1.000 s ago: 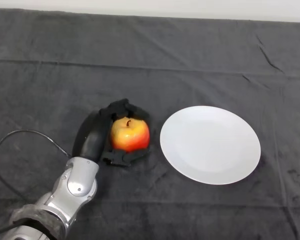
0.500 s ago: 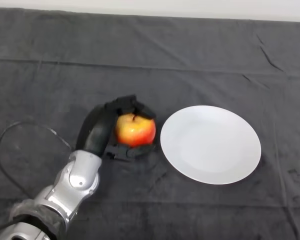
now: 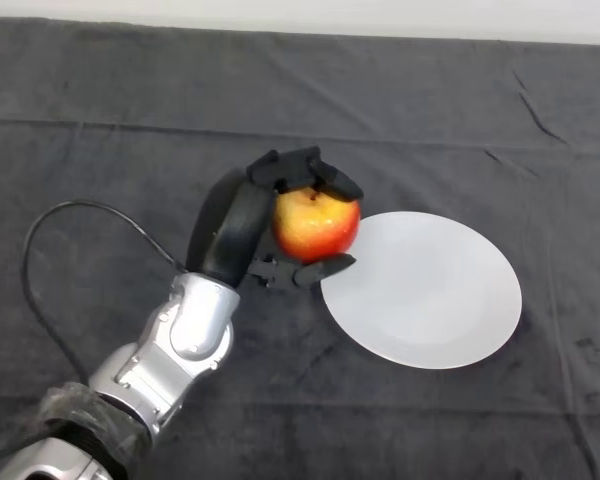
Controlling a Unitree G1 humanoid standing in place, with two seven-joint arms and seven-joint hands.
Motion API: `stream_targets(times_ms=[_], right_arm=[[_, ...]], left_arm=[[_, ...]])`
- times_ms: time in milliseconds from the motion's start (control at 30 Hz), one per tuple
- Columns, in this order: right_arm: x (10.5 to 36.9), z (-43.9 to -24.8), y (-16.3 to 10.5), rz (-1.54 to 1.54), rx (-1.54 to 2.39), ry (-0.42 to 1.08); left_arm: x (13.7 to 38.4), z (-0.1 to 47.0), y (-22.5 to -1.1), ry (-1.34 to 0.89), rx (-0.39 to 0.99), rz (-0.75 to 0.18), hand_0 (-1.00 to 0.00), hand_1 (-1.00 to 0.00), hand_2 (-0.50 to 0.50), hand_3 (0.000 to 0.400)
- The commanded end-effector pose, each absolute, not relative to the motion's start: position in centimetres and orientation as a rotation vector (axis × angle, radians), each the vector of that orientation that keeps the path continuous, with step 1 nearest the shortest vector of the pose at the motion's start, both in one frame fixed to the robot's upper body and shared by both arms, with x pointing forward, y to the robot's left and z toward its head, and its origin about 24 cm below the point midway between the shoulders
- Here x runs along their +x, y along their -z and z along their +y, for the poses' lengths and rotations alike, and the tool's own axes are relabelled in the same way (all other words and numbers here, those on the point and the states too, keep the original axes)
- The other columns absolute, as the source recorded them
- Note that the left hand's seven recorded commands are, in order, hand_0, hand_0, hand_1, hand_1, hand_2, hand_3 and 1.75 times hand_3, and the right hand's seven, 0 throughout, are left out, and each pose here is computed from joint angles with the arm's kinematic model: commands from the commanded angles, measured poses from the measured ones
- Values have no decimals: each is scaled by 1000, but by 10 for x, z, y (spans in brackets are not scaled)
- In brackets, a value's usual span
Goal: Move the apple to the plate
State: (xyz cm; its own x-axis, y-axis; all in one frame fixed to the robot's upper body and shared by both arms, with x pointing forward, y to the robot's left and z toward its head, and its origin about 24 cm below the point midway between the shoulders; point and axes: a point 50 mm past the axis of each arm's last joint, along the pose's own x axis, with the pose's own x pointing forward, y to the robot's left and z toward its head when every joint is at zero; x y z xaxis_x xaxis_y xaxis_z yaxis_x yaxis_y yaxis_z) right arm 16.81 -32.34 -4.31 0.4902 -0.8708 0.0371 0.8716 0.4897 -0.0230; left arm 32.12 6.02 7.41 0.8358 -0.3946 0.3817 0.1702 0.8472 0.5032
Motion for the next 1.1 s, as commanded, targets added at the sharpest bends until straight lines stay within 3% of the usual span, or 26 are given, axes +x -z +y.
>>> stream_targets(times_ms=[33, 400, 1067, 1100], right_arm=[[146, -275, 85, 228, 66, 1024], [146, -275, 85, 228, 66, 1024], [146, -275, 85, 228, 66, 1024], [146, -275, 85, 228, 66, 1024]], left_arm=[[330, 45, -94, 337, 489, -567, -1000, -1000, 0, 400], [322, 17, -86, 418, 486, -554, -1000, -1000, 0, 400], [313, 10, -63, 556, 547, -483, -1000, -1000, 0, 400], [313, 10, -62, 561, 551, -478, -714, -800, 43, 320]])
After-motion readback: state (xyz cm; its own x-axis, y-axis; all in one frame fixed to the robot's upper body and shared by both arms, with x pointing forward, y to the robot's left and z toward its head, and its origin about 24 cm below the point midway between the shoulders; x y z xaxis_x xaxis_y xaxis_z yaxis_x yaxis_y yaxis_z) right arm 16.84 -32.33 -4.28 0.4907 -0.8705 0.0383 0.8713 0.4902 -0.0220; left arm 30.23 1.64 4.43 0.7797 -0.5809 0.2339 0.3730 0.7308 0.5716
